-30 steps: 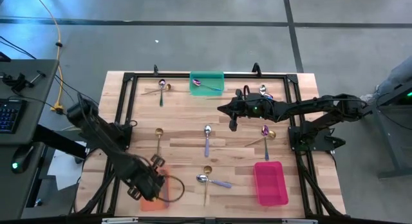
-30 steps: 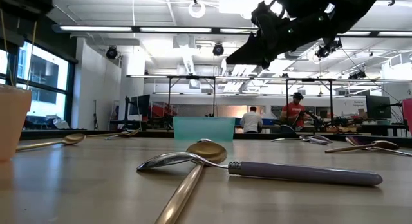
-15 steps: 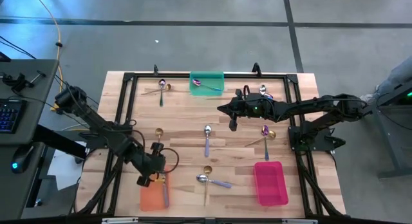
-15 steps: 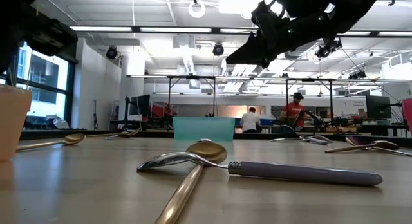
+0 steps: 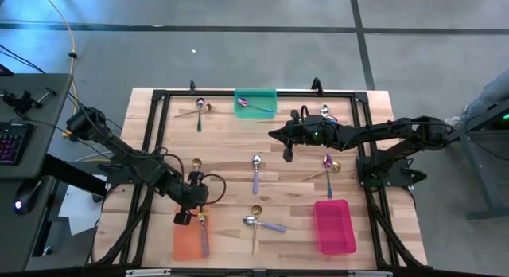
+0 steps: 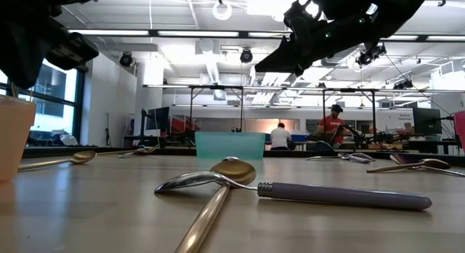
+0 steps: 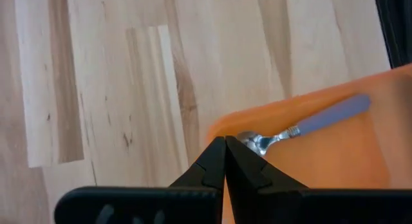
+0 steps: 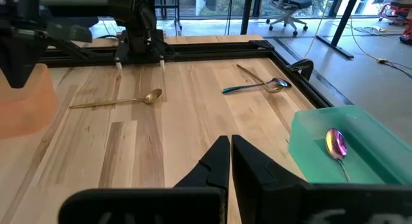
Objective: Sort silverware by color (type)
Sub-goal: Put the yellow spoon into the red bin
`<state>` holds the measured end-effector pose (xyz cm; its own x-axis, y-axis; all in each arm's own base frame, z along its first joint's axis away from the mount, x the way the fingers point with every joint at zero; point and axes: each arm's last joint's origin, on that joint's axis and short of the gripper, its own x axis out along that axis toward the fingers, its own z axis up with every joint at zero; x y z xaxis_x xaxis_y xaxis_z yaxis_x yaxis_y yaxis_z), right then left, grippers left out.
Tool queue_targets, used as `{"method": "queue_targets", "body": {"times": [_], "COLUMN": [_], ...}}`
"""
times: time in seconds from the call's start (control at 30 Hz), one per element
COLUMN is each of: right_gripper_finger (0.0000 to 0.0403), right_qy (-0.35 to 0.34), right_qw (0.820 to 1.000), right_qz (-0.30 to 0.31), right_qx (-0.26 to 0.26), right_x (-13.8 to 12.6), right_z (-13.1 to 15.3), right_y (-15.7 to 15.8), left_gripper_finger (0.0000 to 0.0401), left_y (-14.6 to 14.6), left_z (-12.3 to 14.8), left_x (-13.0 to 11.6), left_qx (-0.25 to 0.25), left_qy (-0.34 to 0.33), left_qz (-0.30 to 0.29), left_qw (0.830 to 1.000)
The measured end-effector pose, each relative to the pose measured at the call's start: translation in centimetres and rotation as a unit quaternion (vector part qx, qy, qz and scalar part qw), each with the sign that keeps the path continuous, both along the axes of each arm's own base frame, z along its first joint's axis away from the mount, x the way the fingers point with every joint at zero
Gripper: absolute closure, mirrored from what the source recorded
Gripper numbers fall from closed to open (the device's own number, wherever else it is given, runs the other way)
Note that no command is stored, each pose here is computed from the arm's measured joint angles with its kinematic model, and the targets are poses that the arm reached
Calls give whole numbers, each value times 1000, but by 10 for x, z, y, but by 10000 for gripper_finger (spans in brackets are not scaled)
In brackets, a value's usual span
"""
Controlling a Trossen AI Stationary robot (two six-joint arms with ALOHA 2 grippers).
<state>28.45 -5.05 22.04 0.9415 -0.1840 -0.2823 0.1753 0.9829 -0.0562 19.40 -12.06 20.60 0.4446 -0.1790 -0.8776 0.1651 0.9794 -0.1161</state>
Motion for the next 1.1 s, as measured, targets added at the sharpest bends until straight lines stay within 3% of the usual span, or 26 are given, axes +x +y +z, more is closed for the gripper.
{"method": "queue_targets", "body": {"times": [0.4, 0.63, 0.93, 1.1], "right_gripper_finger": [403, 403, 403, 403], "right_qy": [8, 13, 11, 13], "right_qw": [1000, 1000, 1000, 1000], "right_qz": [6, 4, 4, 4], "right_qx": [-18, -12, -11, -10], "right_x": [0, -1, 0, -1], "right_z": [-1, -2, -2, -2], "right_y": [0, 0, 0, 0], "left_gripper_finger": [401, 401, 401, 401], "left_y": [12, 20, 40, 58], "left_z": [2, 17, 39, 21], "left_x": [6, 3, 7, 8], "left_qx": [-4, 4, 9, -37], "left_qy": [-6, -56, -148, -224], "left_qz": [44, 55, 26, 19], "left_qw": [999, 997, 989, 974]}}
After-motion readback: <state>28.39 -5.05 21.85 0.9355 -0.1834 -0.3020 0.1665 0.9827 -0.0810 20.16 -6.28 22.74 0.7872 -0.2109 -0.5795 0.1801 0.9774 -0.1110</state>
